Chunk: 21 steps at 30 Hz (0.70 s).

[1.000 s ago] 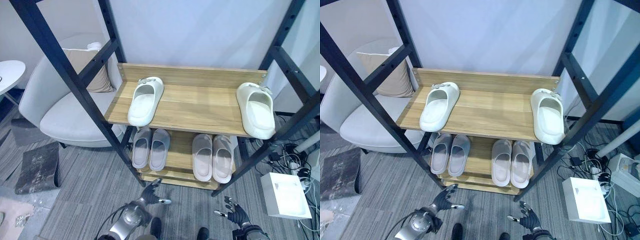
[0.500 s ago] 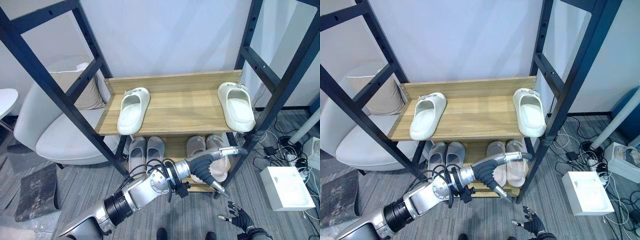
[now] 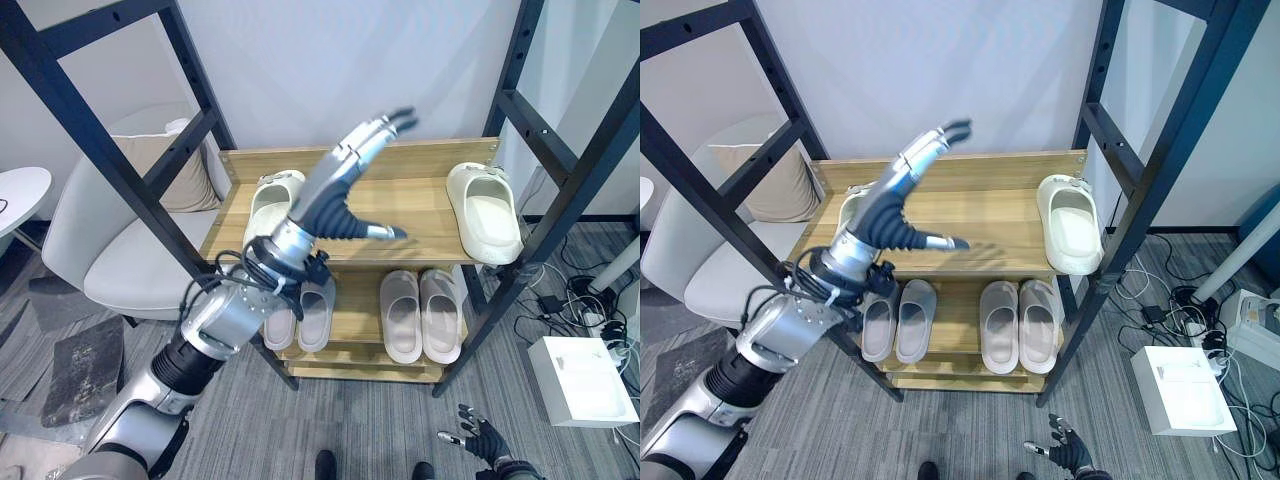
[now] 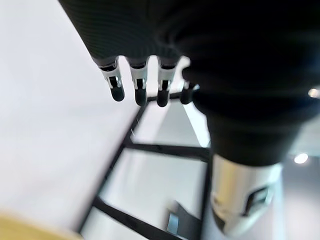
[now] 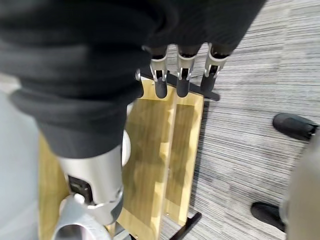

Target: Arrange the slippers neatly on the shoe rack.

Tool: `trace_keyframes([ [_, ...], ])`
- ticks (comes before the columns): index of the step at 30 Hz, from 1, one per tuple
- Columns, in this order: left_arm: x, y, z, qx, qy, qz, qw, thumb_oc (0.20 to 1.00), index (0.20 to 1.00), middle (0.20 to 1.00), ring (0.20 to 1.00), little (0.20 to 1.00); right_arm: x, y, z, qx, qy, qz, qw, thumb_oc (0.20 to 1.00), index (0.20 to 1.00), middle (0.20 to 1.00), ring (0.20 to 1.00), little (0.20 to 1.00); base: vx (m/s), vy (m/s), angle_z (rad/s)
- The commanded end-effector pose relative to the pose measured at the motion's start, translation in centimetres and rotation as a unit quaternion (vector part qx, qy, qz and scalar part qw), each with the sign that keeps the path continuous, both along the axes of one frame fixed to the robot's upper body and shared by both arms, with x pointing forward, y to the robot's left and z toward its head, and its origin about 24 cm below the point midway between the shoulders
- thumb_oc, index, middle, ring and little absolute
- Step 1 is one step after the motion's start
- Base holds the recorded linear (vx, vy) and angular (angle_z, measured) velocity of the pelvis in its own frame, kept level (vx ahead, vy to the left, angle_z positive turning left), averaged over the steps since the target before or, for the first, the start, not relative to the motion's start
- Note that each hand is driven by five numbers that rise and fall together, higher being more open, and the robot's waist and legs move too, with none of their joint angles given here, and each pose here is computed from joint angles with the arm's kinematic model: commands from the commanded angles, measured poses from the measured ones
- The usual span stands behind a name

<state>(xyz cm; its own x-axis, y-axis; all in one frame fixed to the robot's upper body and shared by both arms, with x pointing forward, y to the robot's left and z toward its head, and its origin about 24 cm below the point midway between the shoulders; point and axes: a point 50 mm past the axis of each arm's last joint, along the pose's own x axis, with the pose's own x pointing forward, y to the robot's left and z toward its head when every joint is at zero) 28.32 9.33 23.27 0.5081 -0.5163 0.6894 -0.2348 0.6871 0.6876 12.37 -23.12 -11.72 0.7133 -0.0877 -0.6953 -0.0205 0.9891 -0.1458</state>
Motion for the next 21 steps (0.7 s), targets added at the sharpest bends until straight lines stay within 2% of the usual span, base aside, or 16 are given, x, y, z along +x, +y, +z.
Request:
trace_keyframes([
  [1,1.7,1.2,3.9,0.006,-0.101,0.083,0.991,1.0,1.0,1.0,1.0,1.0,1.9,1.3,1.3,0.031,-0.061,0.0,0.998,1.0,1.0,1.0,1.0,1.0,0.03,0.019,-0.06],
  [4,3.9,3.9,4.0,0.068,-0.128,0.208,0.967,1.0,1.0,1.0,1.0,1.0,1.3,1.2,1.2,0.034,-0.054,-0.001,0.998,1.0,1.0,1.0,1.0,1.0,0.03,0.016,-0.08],
  [6,4.4,4.4,3.8,0.08,-0.127,0.23,0.962,1.0,1.0,1.0,1.0,1.0,1.2,1.2,1.2,0.034,-0.055,0.0,0.998,1.0,1.0,1.0,1.0,1.0,0.02,0.013,-0.14],
  [7,5.1,5.5,4.0,0.107,-0.137,0.273,0.946,1.0,1.0,1.0,1.0,1.0,1.4,1.0,1.4,0.033,-0.061,-0.003,0.998,1.0,1.0,1.0,1.0,1.0,0.02,0.013,-0.07],
  [10,5.8,6.6,3.8,0.131,-0.136,0.306,0.933,1.0,1.0,1.0,1.0,1.0,1.6,1.2,1.5,0.035,-0.064,0.0,0.997,1.0,1.0,1.0,1.0,1.0,0.02,0.015,-0.08],
  [14,7.1,9.4,2.9,0.201,-0.114,0.379,0.896,1.0,1.0,1.0,1.0,1.0,1.7,0.9,1.6,0.032,-0.069,-0.007,0.997,1.0,1.0,1.0,1.0,1.0,0.03,0.019,-0.1],
  [19,6.9,11.2,3.0,0.216,-0.117,0.411,0.878,1.0,1.0,1.0,1.0,1.0,1.5,1.1,1.6,0.039,-0.071,-0.015,0.997,1.0,1.0,1.0,1.0,1.0,0.02,0.012,-0.13],
  [21,6.8,13.4,2.7,0.229,-0.11,0.448,0.857,1.0,1.0,1.0,1.0,1.0,1.2,1.1,1.6,0.039,-0.072,-0.016,0.996,1.0,1.0,1.0,1.0,1.0,0.01,0.006,-0.03],
])
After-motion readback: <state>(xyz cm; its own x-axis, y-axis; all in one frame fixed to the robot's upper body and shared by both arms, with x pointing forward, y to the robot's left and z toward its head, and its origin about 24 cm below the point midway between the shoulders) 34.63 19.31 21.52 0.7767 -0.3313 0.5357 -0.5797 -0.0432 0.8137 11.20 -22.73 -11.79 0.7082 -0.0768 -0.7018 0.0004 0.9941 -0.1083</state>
